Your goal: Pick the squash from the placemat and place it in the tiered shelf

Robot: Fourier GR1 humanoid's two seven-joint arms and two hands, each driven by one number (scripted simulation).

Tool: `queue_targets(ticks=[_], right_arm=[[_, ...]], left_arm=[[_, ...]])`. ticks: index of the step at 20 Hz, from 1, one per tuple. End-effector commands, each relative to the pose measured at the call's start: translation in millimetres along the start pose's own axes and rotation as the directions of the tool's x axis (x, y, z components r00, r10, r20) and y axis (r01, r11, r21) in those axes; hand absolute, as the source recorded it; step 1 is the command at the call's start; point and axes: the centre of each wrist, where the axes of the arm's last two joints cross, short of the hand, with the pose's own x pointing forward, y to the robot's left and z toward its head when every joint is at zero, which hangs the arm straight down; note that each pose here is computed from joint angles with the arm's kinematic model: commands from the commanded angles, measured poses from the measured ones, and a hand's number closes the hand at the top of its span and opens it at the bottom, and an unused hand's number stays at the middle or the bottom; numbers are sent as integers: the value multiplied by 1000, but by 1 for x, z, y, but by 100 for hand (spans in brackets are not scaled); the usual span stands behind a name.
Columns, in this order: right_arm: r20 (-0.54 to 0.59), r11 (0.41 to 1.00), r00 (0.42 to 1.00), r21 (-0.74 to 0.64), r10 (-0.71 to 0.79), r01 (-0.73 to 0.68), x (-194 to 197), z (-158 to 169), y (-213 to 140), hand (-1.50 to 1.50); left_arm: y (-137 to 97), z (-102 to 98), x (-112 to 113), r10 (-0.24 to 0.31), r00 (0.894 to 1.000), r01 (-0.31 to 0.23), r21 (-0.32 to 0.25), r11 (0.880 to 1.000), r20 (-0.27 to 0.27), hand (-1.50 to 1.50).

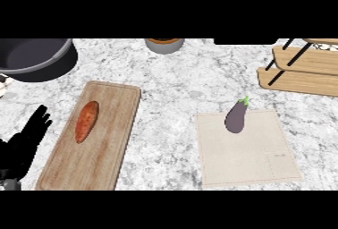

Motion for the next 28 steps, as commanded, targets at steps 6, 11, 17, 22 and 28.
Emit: queue_targets(ticks=[6, 11, 17, 22, 28], right_arm=[[-73, 967, 981, -171, 181, -191, 50, -15, -56, 150], [-98, 966, 977, -159, 192, -206, 58, -44, -70, 150], [-127, 958, 972, -184, 200, -221, 35, -77, -63, 150], [-166, 932, 945, -185, 283, -311, 17, -97, -45, 150], [-182, 936, 947, -190, 264, -297, -5, -138, -19, 150]], left_arm=[[-9, -15, 2, -25, 1000, 25, 7, 1000, 17, 0], [-14, -4, 3, -10, 1000, 11, -9, 1000, 27, 0], [-18, 2, 3, 3, 1000, -2, -23, 1000, 23, 0], [-9, -13, 12, -1, 1000, 2, -28, 1000, 15, 0], [-24, -11, 13, -3, 1000, 4, -40, 999, 25, 0]])
